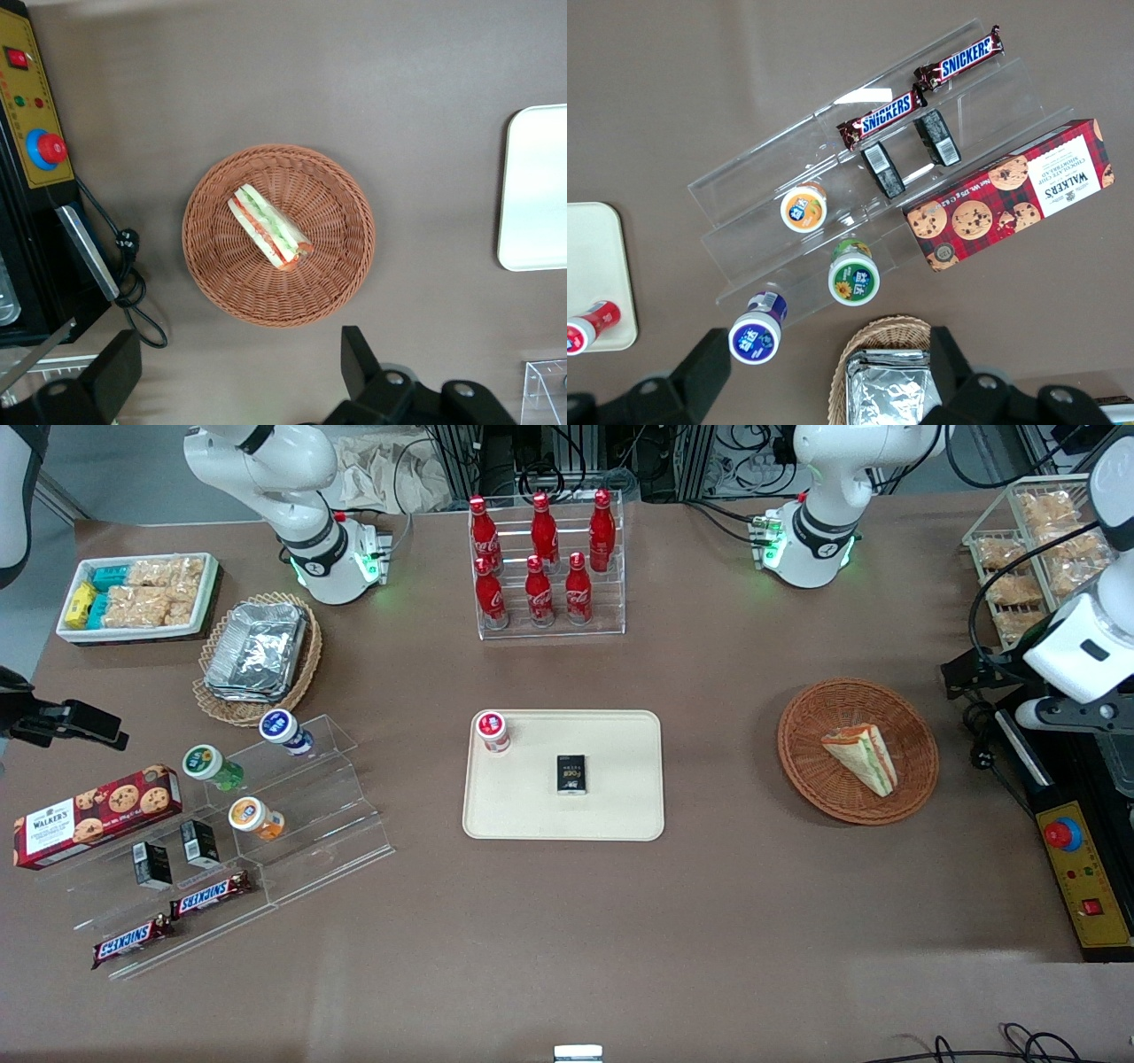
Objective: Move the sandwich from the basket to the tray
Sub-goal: 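Move the left gripper down over the wrapped sandwich in the wicker basket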
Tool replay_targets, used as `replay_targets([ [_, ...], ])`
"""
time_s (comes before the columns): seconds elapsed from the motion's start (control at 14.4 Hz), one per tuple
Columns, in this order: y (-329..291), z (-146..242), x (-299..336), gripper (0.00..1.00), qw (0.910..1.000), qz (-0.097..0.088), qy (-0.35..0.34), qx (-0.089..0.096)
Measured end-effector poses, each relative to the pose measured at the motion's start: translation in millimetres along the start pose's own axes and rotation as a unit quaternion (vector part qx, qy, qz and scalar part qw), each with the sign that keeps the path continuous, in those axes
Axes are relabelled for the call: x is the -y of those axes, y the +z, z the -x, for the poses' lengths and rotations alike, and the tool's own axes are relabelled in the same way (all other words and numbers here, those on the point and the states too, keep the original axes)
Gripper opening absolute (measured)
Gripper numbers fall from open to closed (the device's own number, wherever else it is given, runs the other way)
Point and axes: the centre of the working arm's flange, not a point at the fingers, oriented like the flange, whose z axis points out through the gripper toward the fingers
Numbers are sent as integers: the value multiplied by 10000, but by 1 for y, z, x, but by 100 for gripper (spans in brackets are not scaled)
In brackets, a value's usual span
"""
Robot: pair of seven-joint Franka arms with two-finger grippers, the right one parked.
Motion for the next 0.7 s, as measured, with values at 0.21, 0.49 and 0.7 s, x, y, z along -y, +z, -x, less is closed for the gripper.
replay_targets([
  [0.21, -1, -1, 0, 100, 10000, 2, -12, 5],
  [0.49, 5, -2, 7, 100, 9941, 49, -1079, 105],
  [0.7, 28, 4, 17, 100, 9876, 133, -1529, 343],
])
